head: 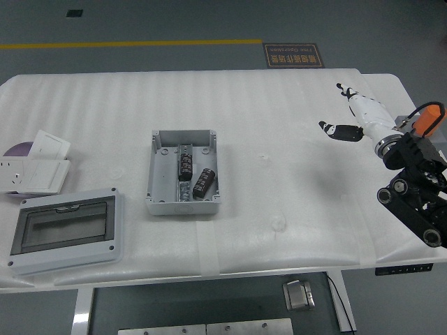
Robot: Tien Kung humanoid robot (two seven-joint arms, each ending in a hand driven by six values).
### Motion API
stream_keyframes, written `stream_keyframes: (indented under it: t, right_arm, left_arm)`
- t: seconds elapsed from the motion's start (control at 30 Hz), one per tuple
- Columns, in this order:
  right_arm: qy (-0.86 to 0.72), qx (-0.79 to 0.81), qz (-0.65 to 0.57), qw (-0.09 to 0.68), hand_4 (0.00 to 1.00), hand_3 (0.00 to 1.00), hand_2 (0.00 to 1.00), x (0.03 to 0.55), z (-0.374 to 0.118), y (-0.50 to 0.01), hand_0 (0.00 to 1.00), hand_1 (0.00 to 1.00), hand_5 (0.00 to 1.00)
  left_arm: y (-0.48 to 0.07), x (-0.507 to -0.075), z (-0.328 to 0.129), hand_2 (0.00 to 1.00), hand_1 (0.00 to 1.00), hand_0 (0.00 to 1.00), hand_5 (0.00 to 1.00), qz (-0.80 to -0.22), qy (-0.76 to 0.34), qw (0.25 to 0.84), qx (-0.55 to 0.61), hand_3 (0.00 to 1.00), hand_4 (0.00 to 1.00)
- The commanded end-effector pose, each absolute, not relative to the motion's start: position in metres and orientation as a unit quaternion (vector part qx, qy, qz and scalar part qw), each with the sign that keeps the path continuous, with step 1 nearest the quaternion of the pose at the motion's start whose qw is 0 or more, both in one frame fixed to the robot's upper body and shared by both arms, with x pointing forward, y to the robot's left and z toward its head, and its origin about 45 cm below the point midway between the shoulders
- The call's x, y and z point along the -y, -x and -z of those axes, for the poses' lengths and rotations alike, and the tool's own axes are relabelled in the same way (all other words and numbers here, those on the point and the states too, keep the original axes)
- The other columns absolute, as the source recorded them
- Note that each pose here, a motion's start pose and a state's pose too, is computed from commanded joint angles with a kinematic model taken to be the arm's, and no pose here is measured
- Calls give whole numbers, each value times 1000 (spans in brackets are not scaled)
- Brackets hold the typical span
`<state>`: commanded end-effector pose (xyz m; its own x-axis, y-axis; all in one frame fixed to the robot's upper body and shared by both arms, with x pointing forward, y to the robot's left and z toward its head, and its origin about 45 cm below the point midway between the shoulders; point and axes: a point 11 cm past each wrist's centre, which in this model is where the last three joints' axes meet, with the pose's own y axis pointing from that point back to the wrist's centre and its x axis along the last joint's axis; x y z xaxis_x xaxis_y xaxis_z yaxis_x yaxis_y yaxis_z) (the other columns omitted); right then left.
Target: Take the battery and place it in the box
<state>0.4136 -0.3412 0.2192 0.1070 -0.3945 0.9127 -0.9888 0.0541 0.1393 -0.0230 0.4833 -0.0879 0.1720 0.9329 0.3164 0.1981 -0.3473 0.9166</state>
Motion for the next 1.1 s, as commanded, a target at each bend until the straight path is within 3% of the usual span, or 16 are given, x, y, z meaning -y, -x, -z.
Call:
stream_keyframes:
  t: [0.7, 1.1]
  right_arm:
    - [-610, 636, -288, 375, 739, 995, 885, 357, -221, -390, 870, 832, 386]
    - [-603, 653, -305, 342, 729, 986, 876, 356, -250, -396, 865, 824, 392]
  left_arm:
    - [19, -495, 82, 514, 664, 651, 385, -484, -673, 377, -413, 560, 514]
    - [9, -495, 83, 514, 665, 652, 385, -494, -667, 382, -406, 560, 518]
